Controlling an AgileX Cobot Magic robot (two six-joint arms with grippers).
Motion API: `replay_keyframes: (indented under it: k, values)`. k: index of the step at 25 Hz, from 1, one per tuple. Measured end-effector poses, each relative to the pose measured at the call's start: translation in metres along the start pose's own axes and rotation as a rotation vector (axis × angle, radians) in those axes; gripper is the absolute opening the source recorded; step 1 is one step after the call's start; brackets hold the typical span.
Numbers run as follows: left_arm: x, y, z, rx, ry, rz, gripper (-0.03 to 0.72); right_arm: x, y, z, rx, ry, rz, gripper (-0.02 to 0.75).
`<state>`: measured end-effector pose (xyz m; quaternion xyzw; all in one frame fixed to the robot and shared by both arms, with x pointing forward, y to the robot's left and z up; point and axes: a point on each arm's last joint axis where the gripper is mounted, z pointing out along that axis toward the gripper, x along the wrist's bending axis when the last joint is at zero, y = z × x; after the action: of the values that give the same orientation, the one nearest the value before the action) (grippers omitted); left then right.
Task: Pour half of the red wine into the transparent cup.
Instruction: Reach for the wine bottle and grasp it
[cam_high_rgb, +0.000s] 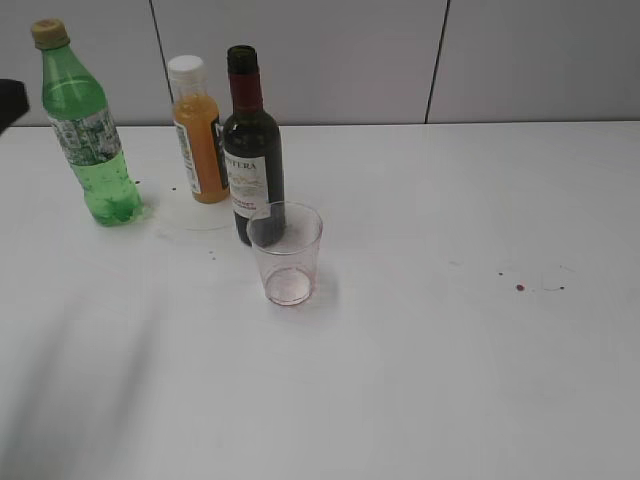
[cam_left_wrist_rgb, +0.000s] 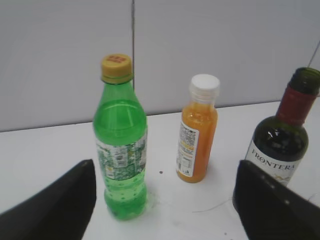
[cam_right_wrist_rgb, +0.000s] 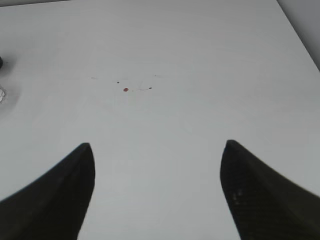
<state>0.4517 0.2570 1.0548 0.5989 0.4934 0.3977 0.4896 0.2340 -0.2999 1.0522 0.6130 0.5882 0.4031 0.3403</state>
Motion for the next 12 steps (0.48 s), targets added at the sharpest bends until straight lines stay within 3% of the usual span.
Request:
replay_keyframes:
  k: [5,12]
  values:
    - [-0.01,-0.019,0.036,-0.017,-0.079,0.043,0.652,0.0,0.0,0.0,0.0,0.002,0.001,0.59]
    - [-0.027,-0.055,0.075,-0.054,-0.276,0.064,0.647,0.0,0.0,0.0,0.0,0.002,0.003,0.591]
